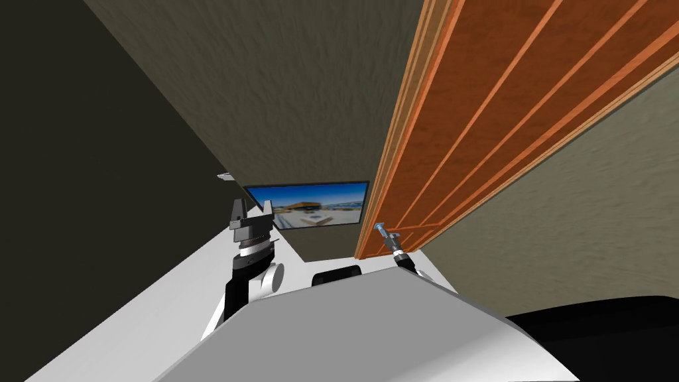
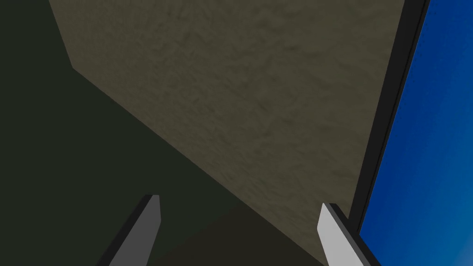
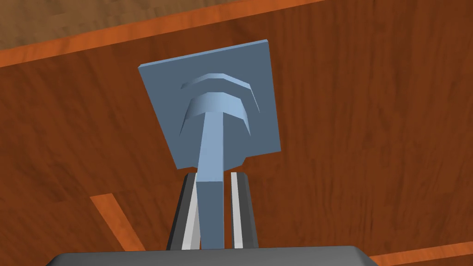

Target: Pull the door open

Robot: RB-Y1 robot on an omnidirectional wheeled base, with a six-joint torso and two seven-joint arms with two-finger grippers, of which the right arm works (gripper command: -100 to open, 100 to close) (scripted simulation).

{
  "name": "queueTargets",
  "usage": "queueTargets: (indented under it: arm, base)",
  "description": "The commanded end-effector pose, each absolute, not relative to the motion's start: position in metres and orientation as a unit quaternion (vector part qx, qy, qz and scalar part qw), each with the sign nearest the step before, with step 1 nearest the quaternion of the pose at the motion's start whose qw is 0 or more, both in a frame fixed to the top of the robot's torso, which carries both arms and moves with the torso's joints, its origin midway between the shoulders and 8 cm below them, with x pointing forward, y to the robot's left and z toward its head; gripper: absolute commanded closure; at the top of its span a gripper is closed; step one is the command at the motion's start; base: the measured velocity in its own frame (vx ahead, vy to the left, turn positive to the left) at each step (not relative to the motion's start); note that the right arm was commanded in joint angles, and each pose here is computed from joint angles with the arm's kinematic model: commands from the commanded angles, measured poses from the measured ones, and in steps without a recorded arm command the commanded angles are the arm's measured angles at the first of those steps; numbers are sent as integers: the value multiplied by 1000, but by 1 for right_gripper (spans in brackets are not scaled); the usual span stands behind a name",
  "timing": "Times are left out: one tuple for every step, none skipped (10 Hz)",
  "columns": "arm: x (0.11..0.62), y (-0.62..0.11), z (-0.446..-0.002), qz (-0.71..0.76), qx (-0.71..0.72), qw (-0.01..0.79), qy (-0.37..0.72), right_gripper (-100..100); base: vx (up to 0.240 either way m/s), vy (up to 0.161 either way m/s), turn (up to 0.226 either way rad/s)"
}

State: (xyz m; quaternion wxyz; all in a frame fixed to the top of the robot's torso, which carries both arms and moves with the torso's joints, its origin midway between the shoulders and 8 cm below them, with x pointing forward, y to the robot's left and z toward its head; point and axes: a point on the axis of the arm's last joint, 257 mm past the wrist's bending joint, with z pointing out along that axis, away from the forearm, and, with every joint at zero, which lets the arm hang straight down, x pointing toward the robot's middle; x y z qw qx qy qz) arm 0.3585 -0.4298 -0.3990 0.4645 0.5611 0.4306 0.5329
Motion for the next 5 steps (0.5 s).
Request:
queueTargets:
  arm:
    - [348, -432, -399, 535, 559, 463, 433, 100]
    - [344, -433, -400, 536, 558, 462, 434, 100]
    - [334, -434, -400, 538, 555, 460, 437, 100]
    - [329, -435, -400, 539, 554, 459, 438, 100]
    - [324, -436, -400, 540, 553, 457, 440, 100]
  base:
    - [-94, -37, 126]
    - [-144, -78, 179]
    - [-156, -52, 176]
    - [-153, -44, 116]
    - [-137, -43, 90]
